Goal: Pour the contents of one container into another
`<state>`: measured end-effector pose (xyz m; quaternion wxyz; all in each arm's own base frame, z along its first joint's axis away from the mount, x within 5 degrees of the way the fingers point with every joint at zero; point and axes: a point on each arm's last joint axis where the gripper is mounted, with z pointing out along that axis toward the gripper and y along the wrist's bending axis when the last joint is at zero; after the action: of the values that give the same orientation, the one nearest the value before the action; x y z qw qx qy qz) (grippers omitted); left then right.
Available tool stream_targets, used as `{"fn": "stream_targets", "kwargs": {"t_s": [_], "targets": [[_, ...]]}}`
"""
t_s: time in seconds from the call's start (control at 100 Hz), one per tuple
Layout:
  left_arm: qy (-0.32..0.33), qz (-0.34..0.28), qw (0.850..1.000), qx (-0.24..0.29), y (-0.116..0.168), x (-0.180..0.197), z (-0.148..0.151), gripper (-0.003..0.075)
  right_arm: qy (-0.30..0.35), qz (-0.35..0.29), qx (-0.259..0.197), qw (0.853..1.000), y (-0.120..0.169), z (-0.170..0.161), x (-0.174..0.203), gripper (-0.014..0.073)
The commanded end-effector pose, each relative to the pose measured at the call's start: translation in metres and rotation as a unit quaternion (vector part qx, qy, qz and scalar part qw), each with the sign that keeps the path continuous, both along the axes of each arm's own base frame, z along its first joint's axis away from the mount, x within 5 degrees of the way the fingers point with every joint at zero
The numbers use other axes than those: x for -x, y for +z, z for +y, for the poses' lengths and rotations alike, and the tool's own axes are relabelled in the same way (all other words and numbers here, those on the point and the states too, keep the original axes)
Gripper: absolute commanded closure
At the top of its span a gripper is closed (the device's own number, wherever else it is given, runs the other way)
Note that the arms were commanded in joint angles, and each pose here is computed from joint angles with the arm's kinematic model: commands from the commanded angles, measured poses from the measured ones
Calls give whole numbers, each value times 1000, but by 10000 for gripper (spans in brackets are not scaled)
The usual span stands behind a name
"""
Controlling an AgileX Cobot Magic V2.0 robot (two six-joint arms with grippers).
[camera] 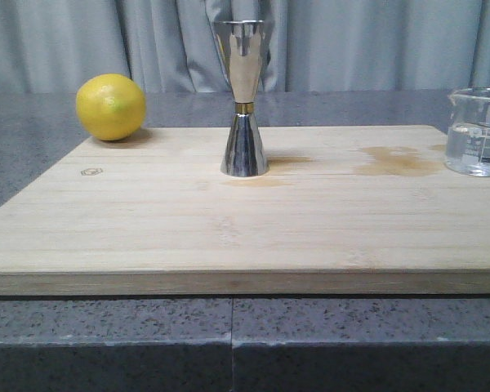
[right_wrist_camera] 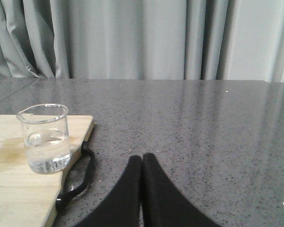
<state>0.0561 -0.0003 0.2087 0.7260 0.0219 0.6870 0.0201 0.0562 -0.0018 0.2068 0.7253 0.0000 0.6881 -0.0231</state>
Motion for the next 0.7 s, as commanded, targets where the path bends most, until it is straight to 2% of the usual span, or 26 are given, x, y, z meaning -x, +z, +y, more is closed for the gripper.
{"fn": "stream_targets", "kwargs": {"t_s": [0.0, 0.2, 0.34, 0.44, 0.51, 0.69], "targets": [[3, -37, 999, 7, -1, 1, 1, 739, -1, -46, 6, 999, 6, 0, 2, 667], [3, -37, 999, 7, -1, 1, 1, 739, -1, -47, 6, 999, 6, 0, 2, 667], [4, -40, 999, 7, 0, 1, 1, 739, -1, -75, 7, 997, 11, 0, 3, 667], [2, -52, 997, 48, 6, 2, 1, 739, -1, -90, 7, 996, 19, 0, 5, 667], [-2, -68, 994, 80, 17, 4, 1, 739, -1, -91, 7, 996, 31, 0, 7, 667], [-13, -97, 992, 82, 61, 14, 0, 739, -3, -81, 5, 997, 77, 0, 19, 667]]}}
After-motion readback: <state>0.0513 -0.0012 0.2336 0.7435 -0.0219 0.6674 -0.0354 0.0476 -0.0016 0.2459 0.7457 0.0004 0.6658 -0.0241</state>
